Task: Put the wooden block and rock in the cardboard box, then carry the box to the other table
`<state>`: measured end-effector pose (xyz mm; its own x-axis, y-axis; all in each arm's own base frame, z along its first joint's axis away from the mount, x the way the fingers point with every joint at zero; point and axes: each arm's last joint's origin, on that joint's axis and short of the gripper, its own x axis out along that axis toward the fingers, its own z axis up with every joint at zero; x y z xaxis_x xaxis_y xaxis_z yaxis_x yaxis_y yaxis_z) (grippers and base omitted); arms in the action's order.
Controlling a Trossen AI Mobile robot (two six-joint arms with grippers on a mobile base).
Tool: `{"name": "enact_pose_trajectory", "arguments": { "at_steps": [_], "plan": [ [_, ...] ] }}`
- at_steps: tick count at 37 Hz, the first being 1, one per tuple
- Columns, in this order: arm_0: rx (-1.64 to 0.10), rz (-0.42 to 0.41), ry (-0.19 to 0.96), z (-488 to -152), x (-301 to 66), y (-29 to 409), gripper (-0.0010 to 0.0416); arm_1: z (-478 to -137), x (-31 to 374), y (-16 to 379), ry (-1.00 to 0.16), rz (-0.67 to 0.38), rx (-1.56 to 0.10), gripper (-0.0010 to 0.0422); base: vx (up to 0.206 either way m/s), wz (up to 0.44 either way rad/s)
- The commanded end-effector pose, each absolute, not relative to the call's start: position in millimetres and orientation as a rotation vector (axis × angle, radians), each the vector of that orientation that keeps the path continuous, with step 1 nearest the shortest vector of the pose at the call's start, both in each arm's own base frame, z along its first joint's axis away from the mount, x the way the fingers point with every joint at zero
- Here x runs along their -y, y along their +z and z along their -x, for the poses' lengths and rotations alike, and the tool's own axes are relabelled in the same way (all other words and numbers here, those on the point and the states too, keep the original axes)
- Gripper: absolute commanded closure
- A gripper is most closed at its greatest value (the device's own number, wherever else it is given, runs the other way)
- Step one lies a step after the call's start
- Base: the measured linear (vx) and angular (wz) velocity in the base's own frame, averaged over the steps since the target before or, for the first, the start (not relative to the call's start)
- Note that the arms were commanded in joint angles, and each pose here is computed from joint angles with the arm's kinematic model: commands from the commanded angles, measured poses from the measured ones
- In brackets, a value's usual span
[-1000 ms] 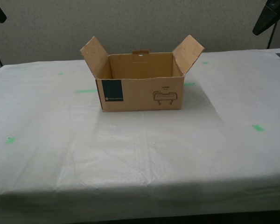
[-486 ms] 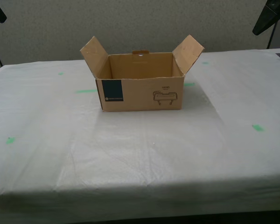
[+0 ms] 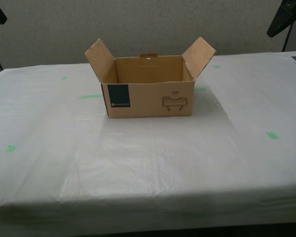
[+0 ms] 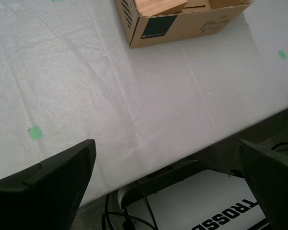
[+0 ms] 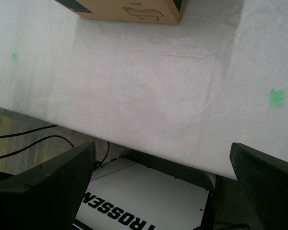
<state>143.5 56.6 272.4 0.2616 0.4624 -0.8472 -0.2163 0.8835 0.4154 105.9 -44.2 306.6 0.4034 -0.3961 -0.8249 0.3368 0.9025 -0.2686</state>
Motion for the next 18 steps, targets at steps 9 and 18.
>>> {"name": "enact_pose_trajectory", "arguments": {
  "at_steps": [9,18],
  "plan": [
    [-1.223,-0.234,0.463,-143.6,-56.6,272.5,0.0016,-105.8,44.1,306.9,-0.462,0.062,-1.058,0.0014,0.0,0.0],
    [-1.223,-0.234,0.463,-143.6,-56.6,272.5,0.0016,-105.8,44.1,306.9,-0.463,0.062,-1.058,0.0014,0.0,0.0]
  ]
}}
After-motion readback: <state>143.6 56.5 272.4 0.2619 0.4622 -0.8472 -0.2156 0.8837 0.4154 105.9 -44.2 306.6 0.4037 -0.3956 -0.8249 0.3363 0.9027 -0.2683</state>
